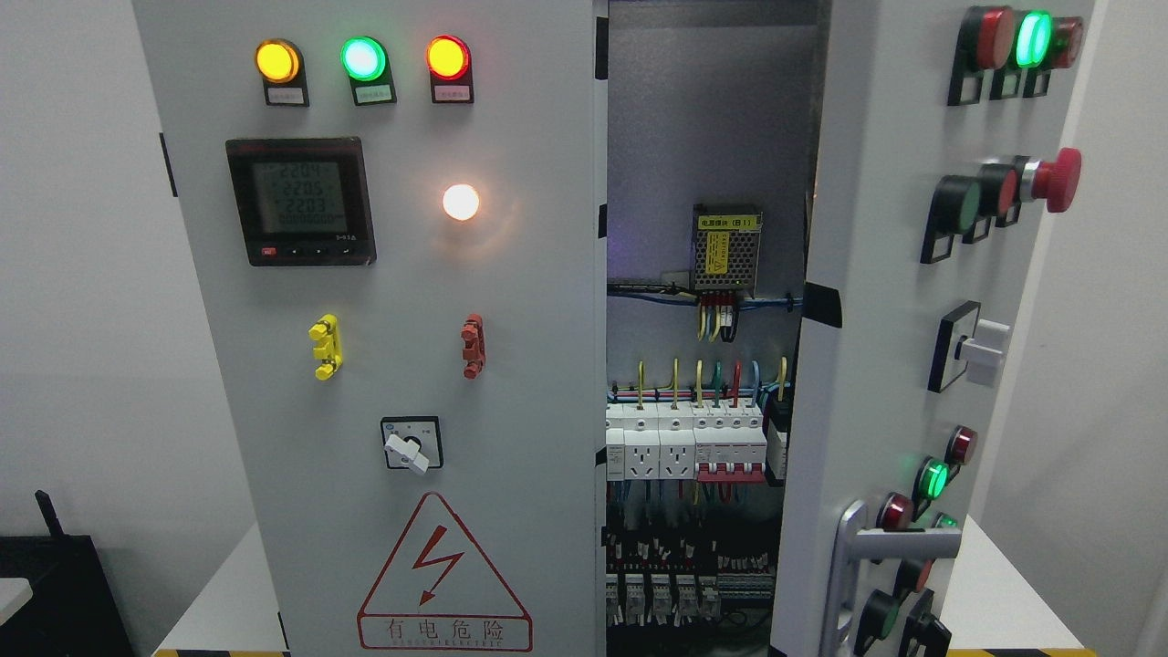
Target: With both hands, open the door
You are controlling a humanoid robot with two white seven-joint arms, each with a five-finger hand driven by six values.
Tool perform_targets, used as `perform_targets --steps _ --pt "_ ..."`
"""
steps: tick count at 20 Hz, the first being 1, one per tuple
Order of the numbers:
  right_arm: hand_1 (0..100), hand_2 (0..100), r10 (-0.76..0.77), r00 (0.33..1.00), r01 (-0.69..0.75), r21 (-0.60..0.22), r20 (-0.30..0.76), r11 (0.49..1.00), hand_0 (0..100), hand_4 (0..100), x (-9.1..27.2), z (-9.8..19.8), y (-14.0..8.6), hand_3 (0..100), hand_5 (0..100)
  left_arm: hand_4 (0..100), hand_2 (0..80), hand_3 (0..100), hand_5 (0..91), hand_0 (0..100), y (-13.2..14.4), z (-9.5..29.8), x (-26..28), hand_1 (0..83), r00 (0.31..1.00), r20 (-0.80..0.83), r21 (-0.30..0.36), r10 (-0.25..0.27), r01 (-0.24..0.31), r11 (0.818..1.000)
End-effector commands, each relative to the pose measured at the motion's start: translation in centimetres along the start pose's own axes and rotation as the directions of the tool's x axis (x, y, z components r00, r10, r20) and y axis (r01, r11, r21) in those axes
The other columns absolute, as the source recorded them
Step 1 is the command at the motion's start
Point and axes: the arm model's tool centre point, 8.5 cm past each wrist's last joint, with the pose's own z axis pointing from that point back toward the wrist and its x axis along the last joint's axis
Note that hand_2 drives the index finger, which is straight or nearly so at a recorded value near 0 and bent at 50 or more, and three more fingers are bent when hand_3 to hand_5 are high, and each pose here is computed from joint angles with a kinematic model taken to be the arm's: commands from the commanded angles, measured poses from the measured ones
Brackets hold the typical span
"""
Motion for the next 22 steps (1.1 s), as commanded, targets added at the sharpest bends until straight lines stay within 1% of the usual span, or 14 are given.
perform_targets --steps 1,2,3,5,7,10,13,14,18,20,22 --pt "0 0 0.000 1.000 0.000 0.001 -0.001 1.000 11 0 0.0 0.0 0.0 0 0 3 0.0 0 0.0 0 0.2 -5.0 4.1 0.0 0.995 0.007 -0.149 -0.096 0.096 0.984" --pt "0 0 0.002 1.000 -0.002 0.000 0.000 1.000 11 0 0.0 0.0 0.0 0 0 3 0.0 0 0.0 0 0.2 -5.2 3.8 0.0 0.996 0.005 -0.155 -0.088 0.088 0.984" --pt "0 0 0.000 1.000 0.000 -0.001 -0.001 1.000 11 0 0.0 0.0 -0.1 0 0 3 0.0 0 0.0 0 0.1 -5.4 4.1 0.0 0.995 0.019 -0.158 -0.095 0.096 0.983" --pt "0 0 0.000 1.000 0.000 -0.001 -0.001 1.000 11 0 0.0 0.0 -0.1 0 0 3 0.0 0 0.0 0 0.0 -5.8 3.6 0.0 0.996 0.021 -0.171 -0.083 0.085 0.982" --pt "0 0 0.000 1.000 0.000 -0.002 -0.003 1.000 11 0 -0.1 0.0 -0.1 0 0 3 0.0 0 0.0 0 0.0 -6.6 3.7 0.0 0.996 0.045 -0.188 -0.079 0.086 0.978" --pt "0 0 0.000 1.000 0.000 0.001 -0.001 1.000 11 0 -0.1 0.0 0.0 0 0 3 0.0 0 0.0 0 0.0 -8.1 3.4 0.0 0.998 0.050 -0.217 -0.050 0.060 0.974" --pt "0 0 0.000 1.000 0.000 0.001 -0.001 1.000 11 0 0.0 0.0 0.0 0 0 3 0.0 0 0.0 0 -0.2 -9.9 3.7 0.0 0.999 0.036 -0.258 -0.019 0.028 0.966" --pt "0 0 0.000 1.000 0.000 0.001 -0.001 1.000 11 0 0.0 0.0 0.0 0 0 3 0.0 0 0.0 0 -0.3 -10.5 3.9 0.0 0.999 0.035 -0.268 -0.017 0.026 0.963" --pt "0 0 0.000 1.000 0.000 0.001 0.001 1.000 11 0 0.0 0.0 0.0 0 0 3 0.0 0 0.0 0 0.5 -12.6 3.6 0.0 0.999 0.048 -0.239 -0.013 0.024 0.971" --pt "0 0 0.000 1.000 0.000 0.000 0.000 1.000 11 0 0.0 0.0 -0.1 0 0 3 0.0 0 0.0 0 0.5 -13.8 2.8 0.0 0.999 0.028 -0.240 -0.032 0.038 0.970" --pt "0 0 0.000 1.000 0.000 0.000 0.000 1.000 11 0 0.0 0.0 -0.1 0 0 3 0.0 0 0.0 0 0.5 -14.9 2.7 0.0 0.999 0.029 -0.250 -0.037 0.043 0.967"
